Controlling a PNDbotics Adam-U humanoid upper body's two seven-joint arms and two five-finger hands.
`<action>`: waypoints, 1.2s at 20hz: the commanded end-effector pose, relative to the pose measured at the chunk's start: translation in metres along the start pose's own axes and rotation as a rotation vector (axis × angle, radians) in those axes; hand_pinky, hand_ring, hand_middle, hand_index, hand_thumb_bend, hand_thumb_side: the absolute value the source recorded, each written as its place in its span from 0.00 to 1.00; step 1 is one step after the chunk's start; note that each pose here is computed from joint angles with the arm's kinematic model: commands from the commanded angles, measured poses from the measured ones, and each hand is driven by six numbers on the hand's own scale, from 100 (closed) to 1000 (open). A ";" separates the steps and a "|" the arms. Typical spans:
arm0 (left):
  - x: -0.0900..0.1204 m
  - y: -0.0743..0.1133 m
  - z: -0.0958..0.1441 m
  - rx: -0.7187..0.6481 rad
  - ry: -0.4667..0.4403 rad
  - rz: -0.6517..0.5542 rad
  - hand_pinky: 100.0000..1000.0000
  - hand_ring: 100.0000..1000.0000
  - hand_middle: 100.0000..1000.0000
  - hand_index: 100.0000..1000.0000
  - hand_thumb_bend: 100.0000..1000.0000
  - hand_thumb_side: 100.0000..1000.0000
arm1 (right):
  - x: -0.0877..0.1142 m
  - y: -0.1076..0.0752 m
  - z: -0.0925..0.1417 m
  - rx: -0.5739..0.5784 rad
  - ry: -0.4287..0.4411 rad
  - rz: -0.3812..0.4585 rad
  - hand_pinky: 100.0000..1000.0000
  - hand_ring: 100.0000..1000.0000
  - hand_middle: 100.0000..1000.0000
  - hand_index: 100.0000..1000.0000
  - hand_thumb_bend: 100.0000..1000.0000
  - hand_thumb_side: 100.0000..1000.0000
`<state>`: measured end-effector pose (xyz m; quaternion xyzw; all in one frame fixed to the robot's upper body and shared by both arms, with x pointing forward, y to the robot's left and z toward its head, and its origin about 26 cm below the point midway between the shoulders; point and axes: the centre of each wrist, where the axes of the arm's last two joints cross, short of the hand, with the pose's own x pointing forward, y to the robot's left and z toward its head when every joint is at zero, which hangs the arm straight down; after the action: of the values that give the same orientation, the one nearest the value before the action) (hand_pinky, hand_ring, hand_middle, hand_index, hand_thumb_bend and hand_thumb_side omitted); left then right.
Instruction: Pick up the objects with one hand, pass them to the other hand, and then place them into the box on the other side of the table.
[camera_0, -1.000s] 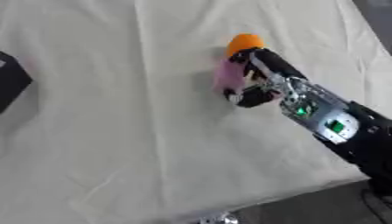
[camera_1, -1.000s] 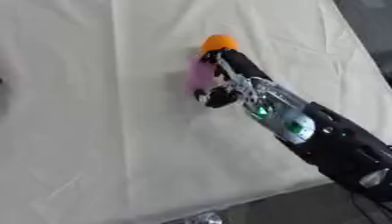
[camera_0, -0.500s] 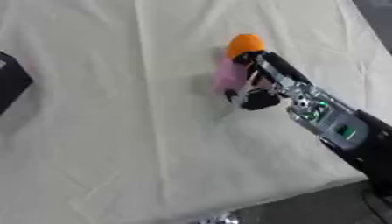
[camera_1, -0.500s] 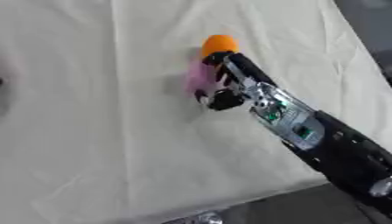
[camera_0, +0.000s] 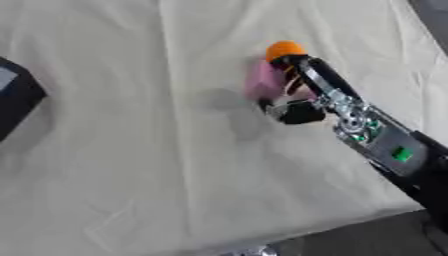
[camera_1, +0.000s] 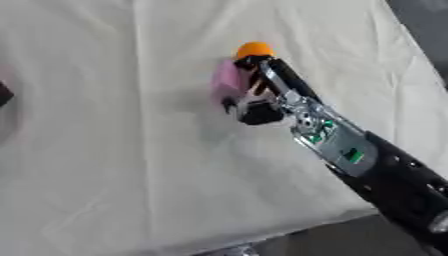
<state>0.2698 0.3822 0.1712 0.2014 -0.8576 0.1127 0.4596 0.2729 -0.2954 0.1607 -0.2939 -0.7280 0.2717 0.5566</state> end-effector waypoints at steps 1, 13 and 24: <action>0.023 -0.006 -0.012 -0.088 -0.080 -0.015 0.92 0.65 0.70 0.69 0.01 0.76 | 0.002 -0.006 -0.001 -0.056 -0.025 -0.023 0.54 0.59 0.45 0.56 0.00 0.00; 0.069 -0.035 -0.038 -0.334 -0.239 -0.035 0.91 0.65 0.70 0.70 0.00 0.68 | 0.003 0.004 0.002 -0.151 -0.052 -0.152 0.62 0.60 0.46 0.56 0.00 0.03; 0.095 -0.064 -0.052 -0.575 -0.256 -0.147 0.91 0.65 0.70 0.71 0.00 0.67 | 0.008 0.009 0.001 -0.214 -0.076 -0.183 0.62 0.60 0.46 0.56 0.00 0.04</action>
<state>0.2932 0.3226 0.2674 0.1255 -0.8905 -0.1656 0.4049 0.2717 -0.2823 0.1521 -0.2663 -0.7918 0.1498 0.5288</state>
